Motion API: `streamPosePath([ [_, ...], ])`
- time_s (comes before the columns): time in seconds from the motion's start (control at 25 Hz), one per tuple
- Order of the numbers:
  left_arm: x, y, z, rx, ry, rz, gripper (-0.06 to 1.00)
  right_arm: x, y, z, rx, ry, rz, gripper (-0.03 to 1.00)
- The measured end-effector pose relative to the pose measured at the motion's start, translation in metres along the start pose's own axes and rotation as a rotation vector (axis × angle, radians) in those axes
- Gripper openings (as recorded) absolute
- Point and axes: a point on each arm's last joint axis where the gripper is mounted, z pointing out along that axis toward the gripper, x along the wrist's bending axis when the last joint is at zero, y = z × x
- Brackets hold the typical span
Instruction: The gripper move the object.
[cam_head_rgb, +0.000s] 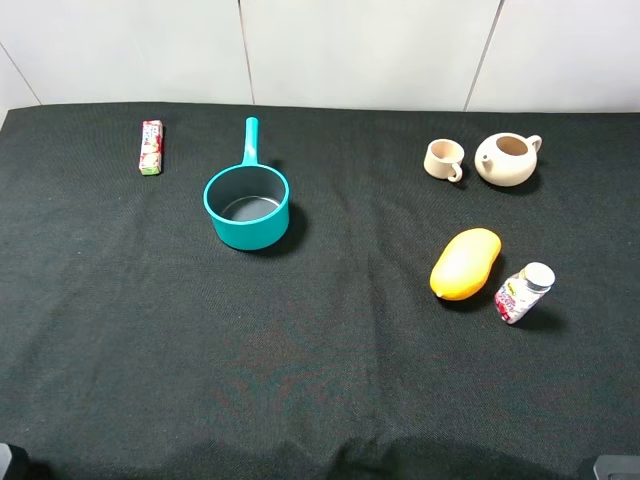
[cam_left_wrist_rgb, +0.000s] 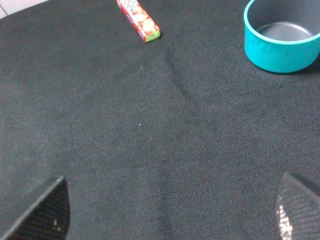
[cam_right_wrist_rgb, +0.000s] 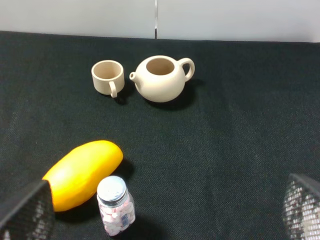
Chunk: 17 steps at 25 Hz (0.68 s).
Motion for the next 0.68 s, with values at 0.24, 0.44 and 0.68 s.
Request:
streamPosePath([
  [0.24, -0.0008, 0.0, -0.0001, 0.008, 0.06, -0.041, 0.88, 0.0, 0.0, 0.0, 0.0, 0.0, 0.0, 0.69],
  [0.44, -0.0012, 0.0001, -0.0001, 0.012, 0.092, -0.063, 0.88, 0.0, 0.0, 0.0, 0.0, 0.0, 0.0, 0.69],
  [0.68, -0.0012, 0.0001, -0.0001, 0.012, 0.092, -0.063, 0.88, 0.0, 0.0, 0.0, 0.0, 0.0, 0.0, 0.69],
])
